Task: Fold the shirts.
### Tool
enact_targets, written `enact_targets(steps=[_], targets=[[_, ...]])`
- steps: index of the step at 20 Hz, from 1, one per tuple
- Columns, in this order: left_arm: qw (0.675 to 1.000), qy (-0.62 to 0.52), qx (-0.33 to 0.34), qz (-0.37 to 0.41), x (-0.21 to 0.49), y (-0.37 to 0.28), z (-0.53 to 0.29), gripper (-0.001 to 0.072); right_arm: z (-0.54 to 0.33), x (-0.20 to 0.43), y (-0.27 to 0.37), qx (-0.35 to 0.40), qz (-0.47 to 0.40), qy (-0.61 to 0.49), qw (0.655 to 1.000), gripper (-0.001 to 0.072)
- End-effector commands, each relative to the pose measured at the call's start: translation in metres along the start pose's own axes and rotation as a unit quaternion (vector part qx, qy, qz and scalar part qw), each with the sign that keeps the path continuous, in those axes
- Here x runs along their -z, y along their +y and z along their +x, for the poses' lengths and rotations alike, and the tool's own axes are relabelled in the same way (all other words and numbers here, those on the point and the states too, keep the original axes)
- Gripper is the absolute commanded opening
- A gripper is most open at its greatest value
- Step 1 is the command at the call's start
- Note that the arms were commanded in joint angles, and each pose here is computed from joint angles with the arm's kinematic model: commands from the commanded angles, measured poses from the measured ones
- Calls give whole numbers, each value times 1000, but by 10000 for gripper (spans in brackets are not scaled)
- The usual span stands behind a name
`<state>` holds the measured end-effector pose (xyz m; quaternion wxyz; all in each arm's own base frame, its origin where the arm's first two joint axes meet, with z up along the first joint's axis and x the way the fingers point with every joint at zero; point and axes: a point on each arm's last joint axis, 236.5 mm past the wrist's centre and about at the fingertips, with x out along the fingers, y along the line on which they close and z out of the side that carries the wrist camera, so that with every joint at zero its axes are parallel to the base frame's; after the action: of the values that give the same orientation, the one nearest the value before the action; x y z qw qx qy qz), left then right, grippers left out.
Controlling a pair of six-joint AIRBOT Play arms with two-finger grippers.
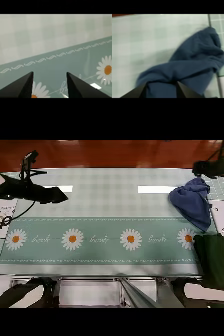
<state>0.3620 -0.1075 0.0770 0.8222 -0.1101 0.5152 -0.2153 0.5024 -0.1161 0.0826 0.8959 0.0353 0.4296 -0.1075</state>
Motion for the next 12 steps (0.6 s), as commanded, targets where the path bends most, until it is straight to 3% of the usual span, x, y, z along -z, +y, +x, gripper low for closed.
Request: enact_targets(steps=[1,4,9,10,11,12], targets=[[1000,-22,15,-14,24,-13,1,505,40,49,-53,1,17,95,995,412],[998,-35,4,-57,26,-1,13,505,88,79,-42,-32,42,136,989,409],[996,-62,-5,-59,12,6,14,505,122,108,-37,-34,58,171,983,401],[996,-68,-7,-59,9,7,14,505,122,113,-36,-36,58,181,981,360],[996,-70,-8,-59,8,7,14,505,120,116,-33,-41,62,190,979,242],[996,-73,-12,-59,7,10,14,505,115,116,-25,-58,63,197,977,59]])
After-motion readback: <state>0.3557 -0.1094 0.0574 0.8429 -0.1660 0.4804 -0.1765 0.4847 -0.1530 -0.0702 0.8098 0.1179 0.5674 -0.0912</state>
